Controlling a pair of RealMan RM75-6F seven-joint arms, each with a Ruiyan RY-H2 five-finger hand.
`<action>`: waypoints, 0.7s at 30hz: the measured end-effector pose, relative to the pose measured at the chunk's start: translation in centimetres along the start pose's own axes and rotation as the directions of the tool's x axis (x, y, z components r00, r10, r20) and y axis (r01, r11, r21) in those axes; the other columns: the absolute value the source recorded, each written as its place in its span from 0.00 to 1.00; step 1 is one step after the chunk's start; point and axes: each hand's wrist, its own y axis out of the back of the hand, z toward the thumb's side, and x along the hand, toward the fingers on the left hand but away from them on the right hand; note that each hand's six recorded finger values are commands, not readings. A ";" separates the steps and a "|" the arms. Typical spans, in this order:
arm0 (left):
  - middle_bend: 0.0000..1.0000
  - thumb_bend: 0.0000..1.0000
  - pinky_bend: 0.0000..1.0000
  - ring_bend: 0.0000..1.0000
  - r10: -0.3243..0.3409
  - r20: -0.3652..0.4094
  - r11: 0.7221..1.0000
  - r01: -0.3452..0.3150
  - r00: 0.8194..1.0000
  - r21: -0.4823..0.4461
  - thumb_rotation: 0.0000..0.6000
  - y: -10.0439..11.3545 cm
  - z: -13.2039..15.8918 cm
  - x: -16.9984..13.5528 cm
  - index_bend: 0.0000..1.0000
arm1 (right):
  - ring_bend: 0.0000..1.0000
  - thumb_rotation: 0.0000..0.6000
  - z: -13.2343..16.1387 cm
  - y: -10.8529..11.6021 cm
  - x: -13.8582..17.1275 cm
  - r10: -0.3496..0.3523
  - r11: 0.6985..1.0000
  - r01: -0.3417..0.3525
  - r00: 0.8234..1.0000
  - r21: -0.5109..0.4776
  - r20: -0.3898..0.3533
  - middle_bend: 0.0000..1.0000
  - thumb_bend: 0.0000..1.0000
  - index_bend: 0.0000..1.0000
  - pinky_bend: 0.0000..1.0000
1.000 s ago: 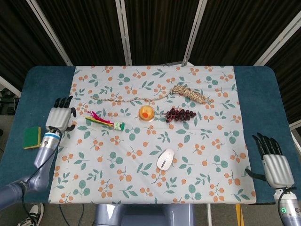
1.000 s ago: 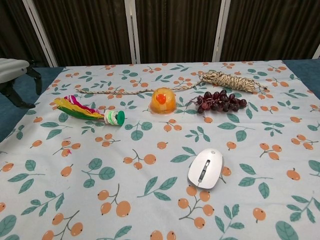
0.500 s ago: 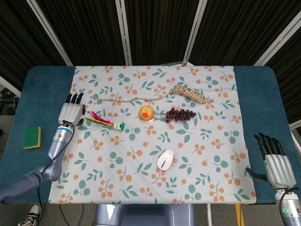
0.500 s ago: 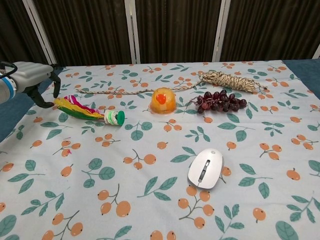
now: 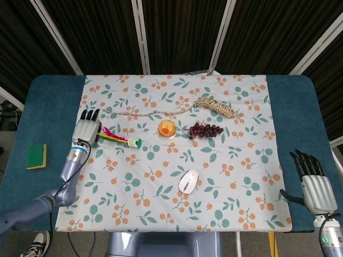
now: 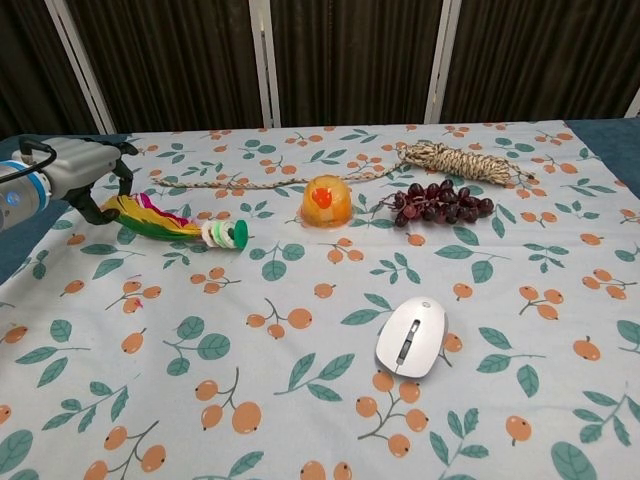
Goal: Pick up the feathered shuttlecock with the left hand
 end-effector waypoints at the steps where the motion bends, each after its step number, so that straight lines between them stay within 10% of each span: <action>1: 0.02 0.49 0.00 0.00 0.002 0.000 1.000 -0.002 1.000 -0.001 1.00 0.1 -0.1 0.0 0.57 | 0.00 1.00 0.0 0.0 0.0 0.000 1.000 0.000 1.000 0.000 0.001 0.00 0.06 0.00 0.00; 11: 0.02 0.50 0.00 0.00 0.061 0.048 0.998 -0.063 0.997 0.024 1.00 2.5 -0.1 -0.9 0.59 | 0.00 1.00 -0.1 0.0 -0.1 -0.004 1.000 0.004 1.000 0.000 0.006 0.00 0.06 0.00 0.00; 21: 0.04 0.50 0.00 0.00 0.185 0.223 0.971 -0.213 0.957 0.109 1.00 8.7 2.1 -4.1 0.61 | 0.00 1.00 0.2 -0.1 -0.2 -0.001 1.000 0.001 1.000 -0.013 -0.003 0.00 0.06 0.00 0.00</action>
